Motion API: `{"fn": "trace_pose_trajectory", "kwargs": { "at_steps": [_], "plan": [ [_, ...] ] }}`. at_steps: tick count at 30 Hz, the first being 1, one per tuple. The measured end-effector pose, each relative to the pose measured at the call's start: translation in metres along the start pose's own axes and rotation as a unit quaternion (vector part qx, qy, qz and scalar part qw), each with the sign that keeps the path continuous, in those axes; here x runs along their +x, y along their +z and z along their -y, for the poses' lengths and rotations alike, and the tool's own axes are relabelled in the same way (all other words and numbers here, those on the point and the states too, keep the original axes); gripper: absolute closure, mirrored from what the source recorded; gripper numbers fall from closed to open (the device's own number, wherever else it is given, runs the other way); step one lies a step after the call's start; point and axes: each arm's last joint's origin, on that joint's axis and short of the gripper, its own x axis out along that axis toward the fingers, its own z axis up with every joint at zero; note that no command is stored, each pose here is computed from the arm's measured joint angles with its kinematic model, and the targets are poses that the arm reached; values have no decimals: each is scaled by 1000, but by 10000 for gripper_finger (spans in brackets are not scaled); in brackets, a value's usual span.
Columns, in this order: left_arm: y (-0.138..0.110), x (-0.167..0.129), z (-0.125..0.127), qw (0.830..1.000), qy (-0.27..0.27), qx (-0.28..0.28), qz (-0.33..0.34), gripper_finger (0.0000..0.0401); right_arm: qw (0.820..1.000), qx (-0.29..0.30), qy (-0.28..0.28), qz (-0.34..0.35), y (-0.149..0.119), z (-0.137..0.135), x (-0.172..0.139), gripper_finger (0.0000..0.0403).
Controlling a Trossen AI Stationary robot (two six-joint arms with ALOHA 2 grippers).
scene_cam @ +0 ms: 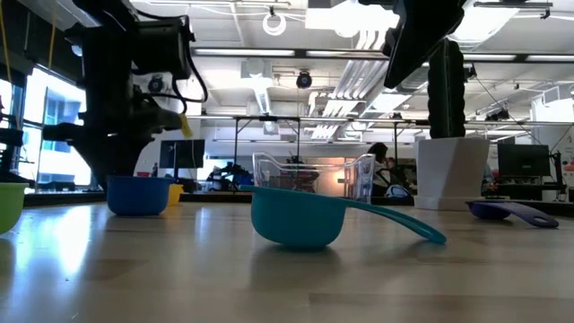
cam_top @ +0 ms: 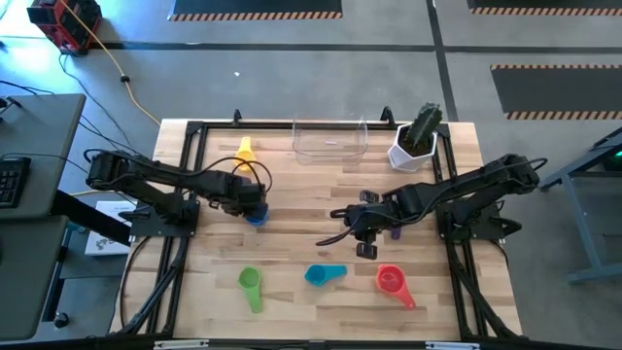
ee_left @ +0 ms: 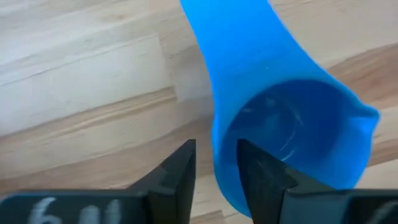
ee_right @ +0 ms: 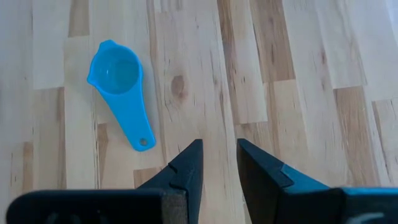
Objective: Nest measuring cups in basket
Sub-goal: Stack the blue measuring cup on top of the red measuring cup
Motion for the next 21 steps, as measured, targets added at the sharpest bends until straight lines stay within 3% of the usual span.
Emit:
{"fn": "trace_pose_trajectory", "kwargs": {
  "at_steps": [8, 16, 21],
  "plan": [
    [0, 3, 1, 999, -14, 44, 5, 390, 1000, 0, -14, 5, 0, 1, 0, 313],
    [7, -15, 22, 988, -76, 136, 16, 396, 1000, 4, -22, 16, 2, 1, 0, 313],
    [15, -39, 41, 963, -119, 234, 52, 396, 998, 27, -33, 44, 6, 1, 0, 313]
  ]
}}
